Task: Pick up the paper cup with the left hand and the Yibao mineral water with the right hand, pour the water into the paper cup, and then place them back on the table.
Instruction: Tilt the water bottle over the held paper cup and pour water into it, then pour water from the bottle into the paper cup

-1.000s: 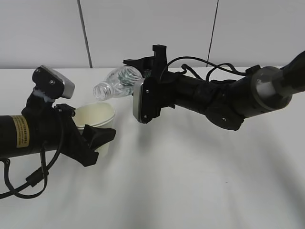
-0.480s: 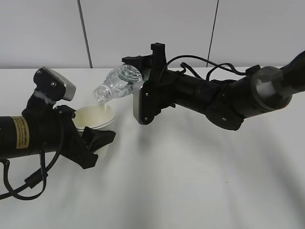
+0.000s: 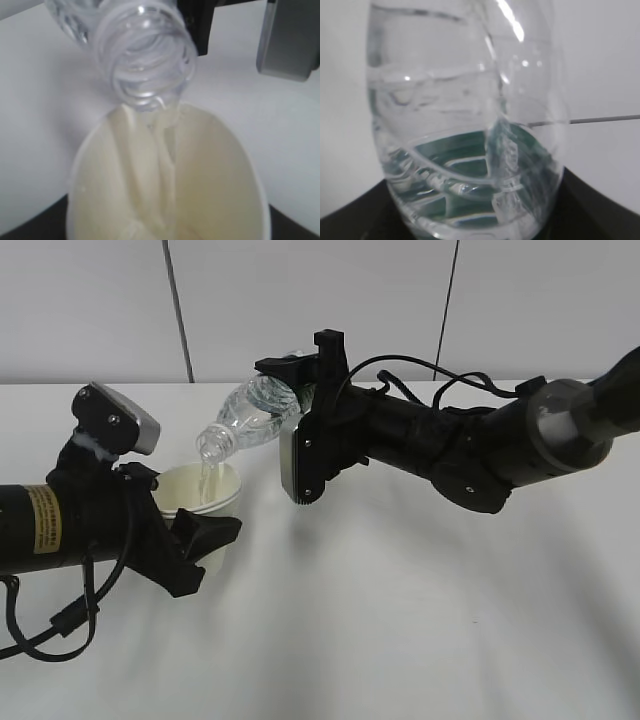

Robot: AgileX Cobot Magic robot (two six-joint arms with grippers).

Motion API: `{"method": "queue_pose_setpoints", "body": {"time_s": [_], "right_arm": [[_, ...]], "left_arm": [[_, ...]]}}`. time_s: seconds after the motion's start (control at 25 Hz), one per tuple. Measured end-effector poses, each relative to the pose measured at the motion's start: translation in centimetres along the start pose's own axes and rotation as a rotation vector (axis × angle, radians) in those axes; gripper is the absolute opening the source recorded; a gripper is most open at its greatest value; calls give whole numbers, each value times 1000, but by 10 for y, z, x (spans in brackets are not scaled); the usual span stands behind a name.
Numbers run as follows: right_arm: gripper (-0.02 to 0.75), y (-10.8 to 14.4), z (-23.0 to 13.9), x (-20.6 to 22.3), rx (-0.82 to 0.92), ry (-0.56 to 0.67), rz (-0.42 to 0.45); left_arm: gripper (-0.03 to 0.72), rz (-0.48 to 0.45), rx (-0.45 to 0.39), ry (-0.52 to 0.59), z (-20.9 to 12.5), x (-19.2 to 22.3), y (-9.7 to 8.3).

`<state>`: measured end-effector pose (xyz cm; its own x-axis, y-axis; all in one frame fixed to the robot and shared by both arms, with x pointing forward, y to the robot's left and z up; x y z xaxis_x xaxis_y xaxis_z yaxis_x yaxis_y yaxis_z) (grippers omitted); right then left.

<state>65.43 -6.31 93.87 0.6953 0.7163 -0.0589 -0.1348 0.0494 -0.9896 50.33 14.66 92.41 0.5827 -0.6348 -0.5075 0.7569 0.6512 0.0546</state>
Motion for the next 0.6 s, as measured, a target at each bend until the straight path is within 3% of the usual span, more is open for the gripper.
{"method": "queue_pose_setpoints", "body": {"time_s": [0.6], "right_arm": [[462,-1,-1,0,-27,10,-6]], "left_arm": [[396,-20,25,-7,1,0,-2]]}}
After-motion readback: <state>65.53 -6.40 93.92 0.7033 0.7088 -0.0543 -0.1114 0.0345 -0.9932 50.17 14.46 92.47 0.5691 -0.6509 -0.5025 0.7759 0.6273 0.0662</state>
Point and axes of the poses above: a point on each arm's last joint axis where the gripper is mounted, x pointing out along that axis toward the gripper, y along the wrist's bending axis when the last joint is at zero, z = x × y, the point moved 3 cm from there along x, pointing out along that axis toward the gripper, and after that the axes turned 2 degrees about x, right-handed, at the moved point
